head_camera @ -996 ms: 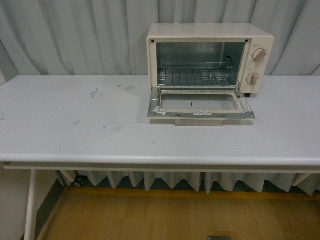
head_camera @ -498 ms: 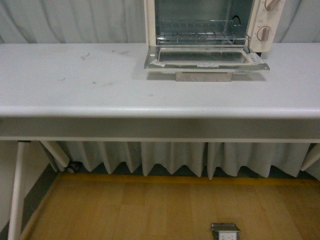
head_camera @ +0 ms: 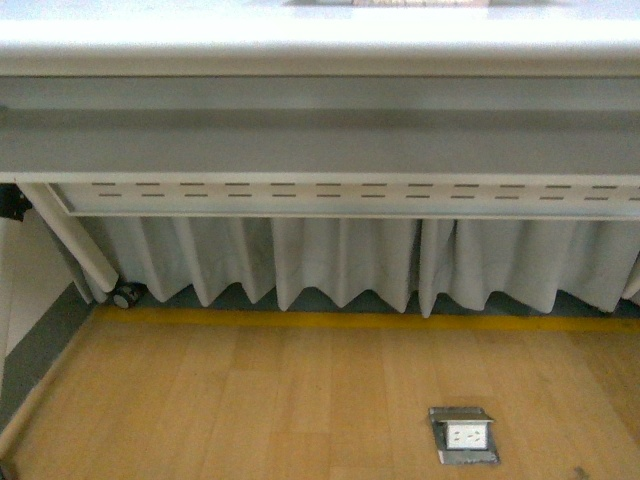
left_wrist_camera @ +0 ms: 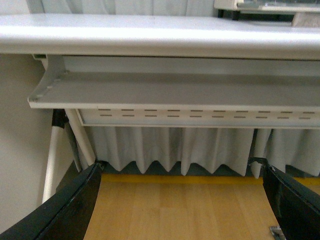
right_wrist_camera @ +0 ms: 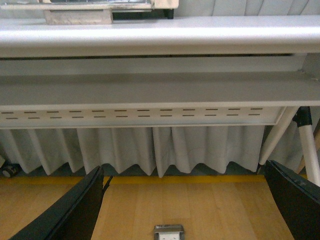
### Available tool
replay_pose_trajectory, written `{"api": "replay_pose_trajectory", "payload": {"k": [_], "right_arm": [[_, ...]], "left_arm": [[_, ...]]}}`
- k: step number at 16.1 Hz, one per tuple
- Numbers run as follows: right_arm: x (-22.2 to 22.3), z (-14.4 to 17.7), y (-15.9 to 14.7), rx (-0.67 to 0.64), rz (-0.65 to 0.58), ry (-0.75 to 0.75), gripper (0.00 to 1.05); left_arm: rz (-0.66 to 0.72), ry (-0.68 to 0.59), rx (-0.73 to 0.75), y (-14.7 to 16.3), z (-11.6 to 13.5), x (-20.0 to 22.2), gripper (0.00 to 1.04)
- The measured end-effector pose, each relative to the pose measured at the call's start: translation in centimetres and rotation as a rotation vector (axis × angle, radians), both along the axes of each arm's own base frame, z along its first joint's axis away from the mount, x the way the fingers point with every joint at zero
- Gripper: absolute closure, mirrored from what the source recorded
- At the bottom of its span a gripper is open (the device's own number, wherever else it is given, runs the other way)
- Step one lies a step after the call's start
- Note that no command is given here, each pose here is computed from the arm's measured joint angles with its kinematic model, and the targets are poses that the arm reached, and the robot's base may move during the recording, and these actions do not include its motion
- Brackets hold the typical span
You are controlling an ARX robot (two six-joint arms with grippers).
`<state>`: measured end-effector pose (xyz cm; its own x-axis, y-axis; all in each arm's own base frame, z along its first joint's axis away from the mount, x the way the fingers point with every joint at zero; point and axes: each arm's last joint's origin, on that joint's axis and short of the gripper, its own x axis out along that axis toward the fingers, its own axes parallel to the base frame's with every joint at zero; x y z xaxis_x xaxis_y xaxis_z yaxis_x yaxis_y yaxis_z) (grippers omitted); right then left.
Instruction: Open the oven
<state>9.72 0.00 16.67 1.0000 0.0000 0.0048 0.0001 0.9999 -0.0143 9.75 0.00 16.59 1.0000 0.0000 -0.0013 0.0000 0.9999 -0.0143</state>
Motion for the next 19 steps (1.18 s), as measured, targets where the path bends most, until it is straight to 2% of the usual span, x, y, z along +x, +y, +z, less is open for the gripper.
{"api": "replay_pose_trajectory", "payload": {"k": [19], "right_arm": [[0.0, -0.01, 0.0, 0.0, 0.0, 0.002, 0.06]], "left_arm": [[0.0, 0.0, 0.0, 0.0, 0.0, 0.0, 0.07]]}}
